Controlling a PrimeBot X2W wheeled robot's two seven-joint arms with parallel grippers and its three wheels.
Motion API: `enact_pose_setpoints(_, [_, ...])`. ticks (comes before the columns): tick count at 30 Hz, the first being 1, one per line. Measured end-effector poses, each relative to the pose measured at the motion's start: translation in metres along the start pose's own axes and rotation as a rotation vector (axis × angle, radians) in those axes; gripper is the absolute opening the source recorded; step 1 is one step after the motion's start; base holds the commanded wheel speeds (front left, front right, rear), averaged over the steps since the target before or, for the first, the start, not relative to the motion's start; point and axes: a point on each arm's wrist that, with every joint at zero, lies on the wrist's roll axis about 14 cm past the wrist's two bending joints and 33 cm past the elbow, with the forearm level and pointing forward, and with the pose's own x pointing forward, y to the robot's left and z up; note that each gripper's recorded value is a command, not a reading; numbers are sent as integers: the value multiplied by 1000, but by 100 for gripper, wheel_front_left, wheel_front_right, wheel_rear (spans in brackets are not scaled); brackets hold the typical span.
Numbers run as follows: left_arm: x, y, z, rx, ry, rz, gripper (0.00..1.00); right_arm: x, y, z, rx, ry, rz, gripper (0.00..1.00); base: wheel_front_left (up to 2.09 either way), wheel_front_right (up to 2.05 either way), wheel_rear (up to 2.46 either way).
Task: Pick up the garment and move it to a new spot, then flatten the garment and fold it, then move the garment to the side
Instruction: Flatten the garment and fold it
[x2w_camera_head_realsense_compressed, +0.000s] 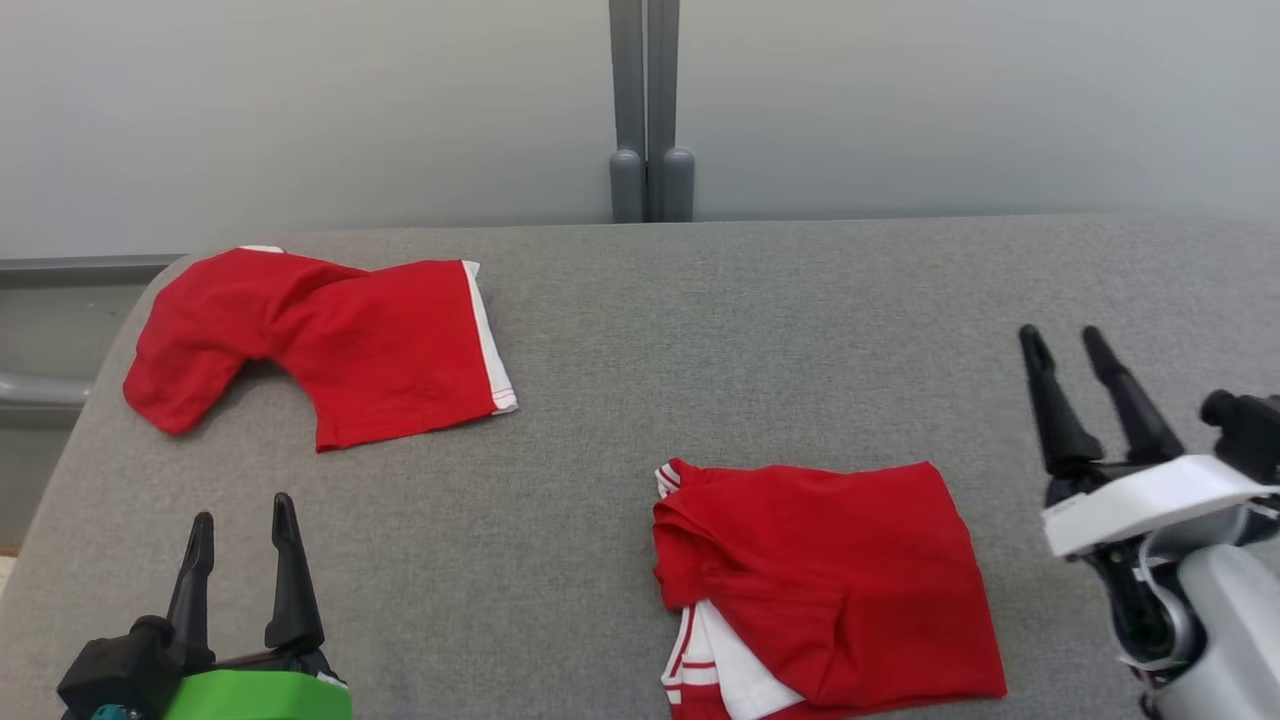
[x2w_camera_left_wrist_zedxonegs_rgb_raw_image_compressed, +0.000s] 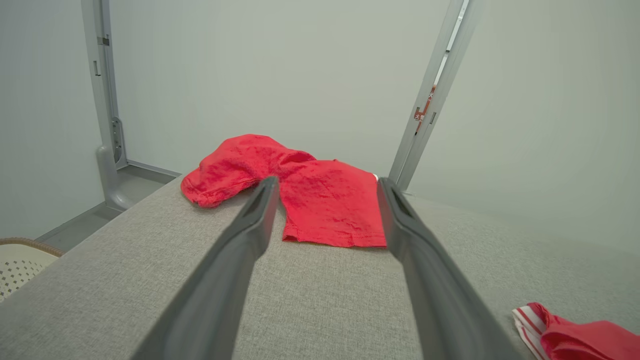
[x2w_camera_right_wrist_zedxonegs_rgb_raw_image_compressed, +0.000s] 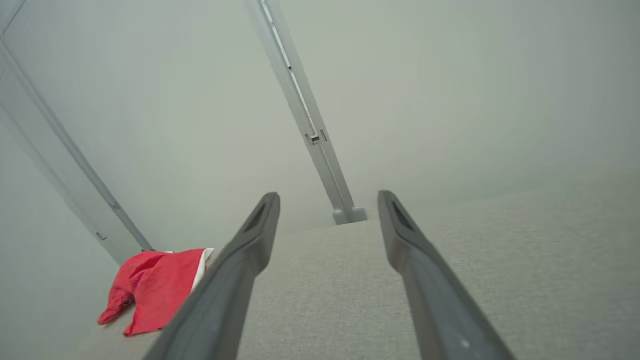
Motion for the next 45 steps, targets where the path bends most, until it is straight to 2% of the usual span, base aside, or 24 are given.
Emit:
enact_pose_setpoints(1, [2, -2, 0, 1, -1, -7, 100, -6, -15, 6, -51, -8, -33, 100, 0, 0, 0])
enact_pose_setpoints(3, [4, -7, -1, 0, 0, -21, 100, -17, -37, 15, -85, -29, -99, 100, 0, 0, 0])
enact_pose_setpoints(6, [8, -15, -5, -6, 10, -40, 100, -38, -64, 11, -136, -8, -191, 100, 0, 0, 0])
enact_pose_setpoints(12, [12, -26, -12, -18, 27, -68, 100, -56, -72, -16, -135, 60, -250, 100, 0, 0, 0])
enact_pose_setpoints(13, [12, -26, -11, -18, 26, -70, 100, -57, -72, -19, -143, 73, -250, 81, 0, 0, 0])
enact_pose_setpoints(14, [12, -26, -11, -16, 25, -71, 100, -58, -72, -23, -150, 92, -248, 36, 0, 0, 0])
enact_pose_setpoints(15, [13, -27, -10, -14, 22, -73, 100, -58, -68, -31, -151, 127, -234, 0, 0, 0, 0])
enact_pose_setpoints(19, [11, -26, -8, -2, 16, -76, 100, -64, -43, -77, -122, 320, -160, 0, 0, 0, 0])
enact_pose_setpoints(22, [8, -23, -6, 1, 12, -67, 100, -71, -17, -114, -53, 447, -103, 0, 0, 0, 0])
enact_pose_setpoints(29, [0, -5, -2, 9, 4, -14, 100, -82, 30, -168, 54, 601, -12, 0, 0, 0, 0])
enact_pose_setpoints(38, [-2, 8, -5, 18, 15, 24, 100, -89, 96, -203, 117, 708, 179, 0, 0, 0, 0])
enact_pose_setpoints(45, [-1, 6, -8, 17, 23, 20, 100, -94, 148, -193, 201, 678, 339, 0, 0, 0, 0])
